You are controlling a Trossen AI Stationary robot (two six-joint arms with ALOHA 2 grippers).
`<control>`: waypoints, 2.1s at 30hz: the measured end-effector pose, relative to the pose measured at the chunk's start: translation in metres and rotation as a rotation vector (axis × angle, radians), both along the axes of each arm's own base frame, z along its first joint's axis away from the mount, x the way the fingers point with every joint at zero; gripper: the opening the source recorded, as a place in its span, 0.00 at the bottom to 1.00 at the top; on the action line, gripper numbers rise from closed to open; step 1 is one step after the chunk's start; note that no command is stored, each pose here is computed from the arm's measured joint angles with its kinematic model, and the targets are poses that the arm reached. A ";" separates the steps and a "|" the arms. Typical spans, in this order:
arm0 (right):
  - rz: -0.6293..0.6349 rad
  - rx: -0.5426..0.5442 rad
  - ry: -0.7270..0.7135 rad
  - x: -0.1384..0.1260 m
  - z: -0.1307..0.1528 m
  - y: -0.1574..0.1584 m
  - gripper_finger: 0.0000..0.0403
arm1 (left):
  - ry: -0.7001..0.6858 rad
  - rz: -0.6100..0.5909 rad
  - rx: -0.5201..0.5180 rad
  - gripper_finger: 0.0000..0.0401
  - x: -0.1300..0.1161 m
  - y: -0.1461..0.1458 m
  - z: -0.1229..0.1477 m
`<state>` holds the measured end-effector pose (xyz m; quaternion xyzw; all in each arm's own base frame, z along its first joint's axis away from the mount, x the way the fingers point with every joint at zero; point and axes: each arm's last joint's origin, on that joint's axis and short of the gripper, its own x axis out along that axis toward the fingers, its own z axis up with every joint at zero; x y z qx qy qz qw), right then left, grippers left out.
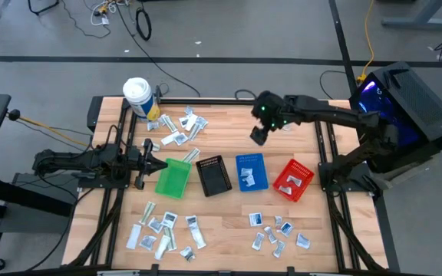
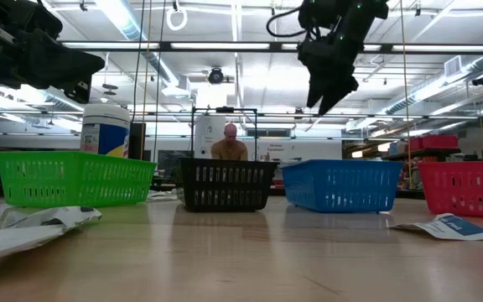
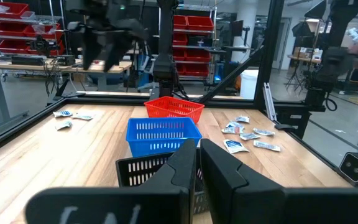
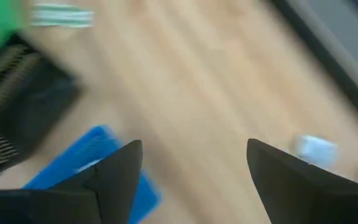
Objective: Pick & Place First Aid Supplies
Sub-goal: Put the alcohol pad into the blue basket
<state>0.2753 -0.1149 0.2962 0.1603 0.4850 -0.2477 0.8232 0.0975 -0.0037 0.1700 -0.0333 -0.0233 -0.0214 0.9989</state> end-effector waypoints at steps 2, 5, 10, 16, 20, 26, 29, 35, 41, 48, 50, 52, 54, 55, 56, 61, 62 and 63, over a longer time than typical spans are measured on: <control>-0.051 -0.059 0.030 -0.005 0.000 -0.010 0.72 | 0.000 0.000 0.000 0.08 0.000 0.000 0.000; -0.127 -0.112 0.060 -0.012 0.000 -0.024 0.72 | 0.000 0.000 0.000 0.08 0.000 0.000 0.000; -0.211 -0.113 0.091 -0.022 -0.005 -0.048 0.72 | 0.000 0.000 0.000 0.08 0.000 0.000 0.000; -0.274 -0.095 0.107 -0.029 -0.012 -0.068 0.72 | -0.001 0.000 0.000 0.08 0.000 0.000 0.000; -0.344 -0.060 0.102 -0.033 -0.017 -0.077 0.72 | 0.000 0.000 0.000 0.08 0.000 0.000 0.000; -0.434 0.061 0.130 -0.044 -0.028 -0.091 0.75 | 0.000 0.000 0.000 0.08 0.000 0.000 0.000; -0.453 0.122 0.138 -0.046 -0.036 -0.097 0.78 | 0.000 0.000 0.000 0.08 0.000 0.000 0.000; -0.435 0.155 0.207 -0.047 -0.057 -0.113 0.83 | 0.000 0.000 0.000 0.08 0.000 0.000 0.000; -0.378 0.197 0.232 -0.041 -0.082 -0.127 0.83 | 0.000 0.000 0.000 0.08 0.000 0.000 0.000; -0.338 0.224 0.290 -0.038 -0.109 -0.138 0.83 | 0.000 0.000 0.000 0.08 0.000 0.000 0.000; -0.338 0.233 0.303 -0.039 -0.114 -0.141 0.83 | 0.000 0.000 0.000 0.08 0.000 0.000 0.000; -0.337 0.237 0.311 -0.039 -0.120 -0.145 0.83 | 0.000 0.000 0.000 0.08 0.000 0.000 0.000; -0.328 0.236 0.316 -0.040 -0.123 -0.147 0.83 | 0.000 0.000 0.000 0.08 0.000 0.000 0.000; -0.323 0.233 0.314 -0.040 -0.125 -0.149 0.83 | 0.000 0.000 0.000 0.08 0.000 0.000 0.000; -0.319 0.229 0.312 -0.040 -0.126 -0.150 0.83 | 0.000 0.000 0.000 0.08 0.000 0.000 0.000; -0.324 0.242 0.324 -0.042 -0.133 -0.155 0.83 | 0.000 0.000 0.000 0.08 0.000 0.000 0.000; -0.326 0.245 0.327 -0.042 -0.135 -0.155 0.83 | 0.000 0.000 0.000 0.08 0.000 0.000 0.000; -0.327 0.246 0.329 -0.042 -0.136 -0.156 0.83 | -0.001 0.000 0.000 0.08 0.000 0.000 0.000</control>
